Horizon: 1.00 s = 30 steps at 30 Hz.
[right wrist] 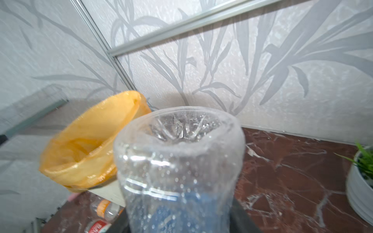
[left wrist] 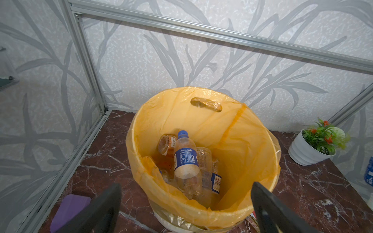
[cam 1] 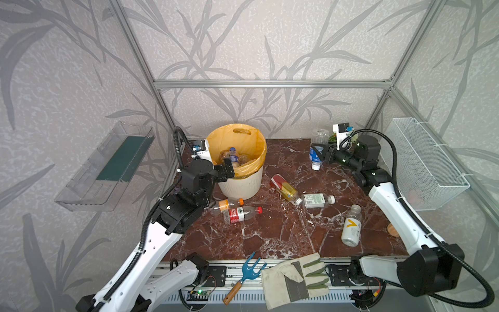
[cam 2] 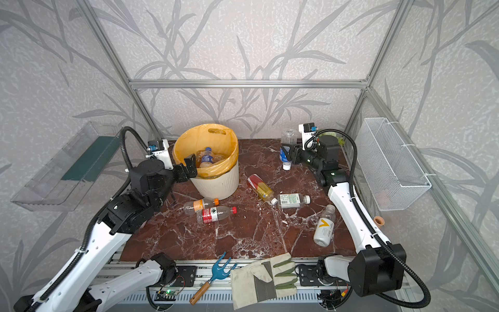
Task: Throw the plastic bottles in the bin
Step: 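Lift the blue-labelled bottle over the bin with the right gripper while left draws back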
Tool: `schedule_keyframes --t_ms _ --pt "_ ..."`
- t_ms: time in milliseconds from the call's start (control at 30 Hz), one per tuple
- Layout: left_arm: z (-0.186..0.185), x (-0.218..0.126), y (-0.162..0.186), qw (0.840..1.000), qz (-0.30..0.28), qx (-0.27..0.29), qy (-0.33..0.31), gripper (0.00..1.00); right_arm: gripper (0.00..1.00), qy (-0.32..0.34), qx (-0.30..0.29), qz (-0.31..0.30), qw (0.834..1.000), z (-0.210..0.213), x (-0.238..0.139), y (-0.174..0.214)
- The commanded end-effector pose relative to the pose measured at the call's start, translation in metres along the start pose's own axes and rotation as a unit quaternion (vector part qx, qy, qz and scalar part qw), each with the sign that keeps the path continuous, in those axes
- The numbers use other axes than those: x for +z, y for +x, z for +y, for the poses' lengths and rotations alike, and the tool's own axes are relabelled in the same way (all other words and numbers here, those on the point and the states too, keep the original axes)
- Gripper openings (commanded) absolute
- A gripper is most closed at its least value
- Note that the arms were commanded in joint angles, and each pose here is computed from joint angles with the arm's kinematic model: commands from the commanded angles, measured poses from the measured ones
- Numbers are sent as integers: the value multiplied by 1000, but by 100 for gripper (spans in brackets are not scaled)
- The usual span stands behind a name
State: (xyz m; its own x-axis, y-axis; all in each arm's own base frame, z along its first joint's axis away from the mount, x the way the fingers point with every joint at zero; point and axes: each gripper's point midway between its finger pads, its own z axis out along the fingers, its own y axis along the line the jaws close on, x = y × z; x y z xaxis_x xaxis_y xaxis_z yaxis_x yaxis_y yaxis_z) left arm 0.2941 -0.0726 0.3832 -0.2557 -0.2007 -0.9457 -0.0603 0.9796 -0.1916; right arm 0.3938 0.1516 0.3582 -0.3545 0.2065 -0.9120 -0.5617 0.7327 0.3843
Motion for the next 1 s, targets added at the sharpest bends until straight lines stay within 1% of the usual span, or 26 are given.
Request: schedule_keyframes --t_ms 0,100,200,267,300,367,400,433,467,533,600,667,800,867,967 --pt "12 -7 -5 999 0 -34 -13 99 56 -110 43 -67 991 51 1 -50" --pt "19 -8 -2 999 8 -45 -22 100 57 -134 45 -63 988 79 17 -53" --pt "26 -10 -1 998 11 -49 -30 99 57 -175 37 -61 982 122 37 -58" --pt "29 -11 -2 998 11 -50 -34 99 58 -207 24 -44 977 159 55 -56" --pt "30 -9 -1 998 14 -49 -35 99 59 -223 14 -24 975 179 69 -49" --pt "30 -7 0 998 19 -51 -33 99 65 -247 -13 18 969 211 91 -39" --pt "29 -6 -1 998 23 -53 -29 99 69 -239 -19 36 970 213 100 -36" --pt "27 -5 0 998 29 -52 -26 100 71 -224 -15 49 973 207 110 -32" --pt "26 -5 -1 998 34 -49 -20 99 77 -207 -12 60 976 199 118 -27" --pt "27 -8 -4 998 39 -36 -20 99 87 -178 -28 84 980 188 121 -19" --pt "28 -11 -8 999 43 -27 -20 99 99 -166 -41 87 981 186 116 -24" --pt "26 -12 -10 998 49 -27 -15 99 99 -149 -56 71 985 185 108 -40" --pt "24 -16 -7 998 47 -40 -1 99 99 -135 -64 1 989 182 75 -86" --pt "24 -16 -7 998 46 -42 -1 99 99 -120 -68 7 990 176 68 -91" --pt "25 -17 -4 998 51 -42 0 99 99 -87 -76 10 993 159 58 -88"
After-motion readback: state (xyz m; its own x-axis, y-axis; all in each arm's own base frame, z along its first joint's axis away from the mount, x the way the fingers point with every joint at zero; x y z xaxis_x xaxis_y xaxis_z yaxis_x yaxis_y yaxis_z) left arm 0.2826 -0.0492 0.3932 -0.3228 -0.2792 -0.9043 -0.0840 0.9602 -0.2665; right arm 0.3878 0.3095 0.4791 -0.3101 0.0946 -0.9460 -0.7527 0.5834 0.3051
